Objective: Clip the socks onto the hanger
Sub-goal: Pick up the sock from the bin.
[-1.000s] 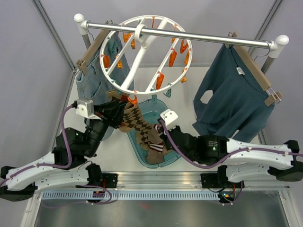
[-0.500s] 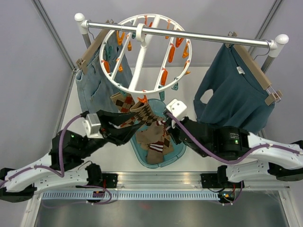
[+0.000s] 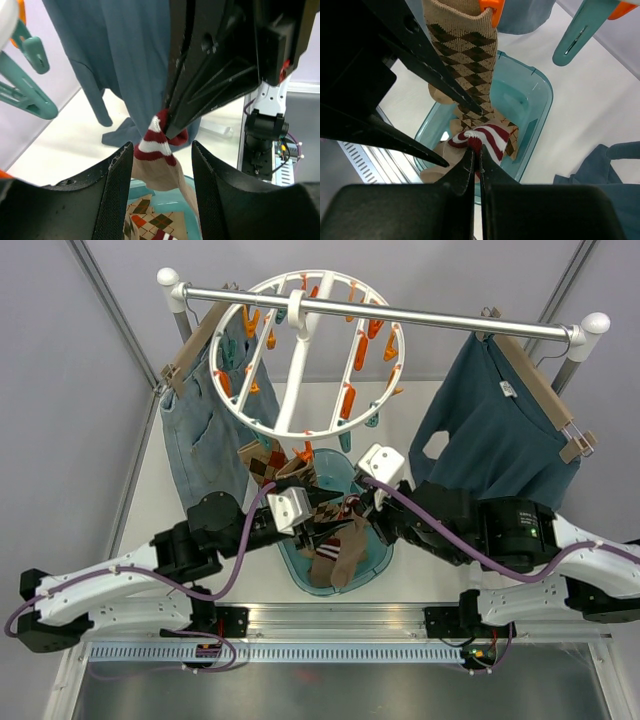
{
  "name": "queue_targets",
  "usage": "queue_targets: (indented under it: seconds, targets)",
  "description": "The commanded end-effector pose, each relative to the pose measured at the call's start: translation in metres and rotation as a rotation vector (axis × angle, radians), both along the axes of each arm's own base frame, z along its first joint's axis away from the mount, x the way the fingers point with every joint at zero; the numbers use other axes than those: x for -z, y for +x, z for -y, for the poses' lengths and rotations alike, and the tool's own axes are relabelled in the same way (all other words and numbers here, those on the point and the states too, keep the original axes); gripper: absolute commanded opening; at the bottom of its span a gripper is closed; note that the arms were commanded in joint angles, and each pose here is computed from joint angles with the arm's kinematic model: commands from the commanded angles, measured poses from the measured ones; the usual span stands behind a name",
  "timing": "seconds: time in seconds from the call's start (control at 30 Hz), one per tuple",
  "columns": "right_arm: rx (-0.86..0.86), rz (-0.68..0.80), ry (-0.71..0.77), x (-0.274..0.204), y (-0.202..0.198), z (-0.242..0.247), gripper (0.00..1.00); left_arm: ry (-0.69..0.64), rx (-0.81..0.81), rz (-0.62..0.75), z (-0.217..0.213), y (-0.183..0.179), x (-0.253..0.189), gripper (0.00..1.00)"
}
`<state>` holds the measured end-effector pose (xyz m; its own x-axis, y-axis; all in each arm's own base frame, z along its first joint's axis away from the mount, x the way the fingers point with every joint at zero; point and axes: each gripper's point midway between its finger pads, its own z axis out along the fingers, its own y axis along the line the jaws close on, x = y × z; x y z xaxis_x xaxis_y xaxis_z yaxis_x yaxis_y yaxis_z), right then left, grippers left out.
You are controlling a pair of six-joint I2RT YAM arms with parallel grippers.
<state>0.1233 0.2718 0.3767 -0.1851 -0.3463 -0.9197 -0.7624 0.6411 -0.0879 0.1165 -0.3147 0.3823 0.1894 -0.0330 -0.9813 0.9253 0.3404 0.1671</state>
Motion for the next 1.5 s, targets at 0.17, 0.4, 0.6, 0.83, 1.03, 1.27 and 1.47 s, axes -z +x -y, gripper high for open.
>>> queue_targets:
  seconds: [0.17,0.4,0.6,0.83,1.03,1.27,1.47]
  targets:
    - [-0.031,0.009,-0.023,-0.012,-0.004,0.002,0.00,0.000,0.037,0.064,0.007,-0.003,-0.017,0.56]
    - [-0.048,0.013,-0.031,-0.017,-0.004,-0.002,0.00,0.049,0.075,0.051,0.019,-0.006,-0.008,0.54]
    - [-0.047,0.025,-0.035,-0.024,-0.003,-0.002,0.00,0.069,0.108,0.050,0.021,-0.011,-0.003,0.49]
    - [-0.061,0.029,-0.037,-0.027,-0.004,-0.006,0.00,0.071,0.121,0.054,0.022,-0.013,-0.002,0.39]
    - [-0.070,0.028,-0.034,-0.030,-0.005,-0.009,0.00,0.068,0.125,0.052,0.023,-0.013,-0.003,0.23]
    - [-0.024,0.049,-0.015,-0.035,0.002,-0.007,0.11,0.054,0.120,0.028,0.027,-0.012,-0.001,0.02]
    - [0.098,0.111,0.041,-0.043,0.020,0.008,0.44,-0.018,0.019,-0.057,0.026,0.004,0.000,0.02]
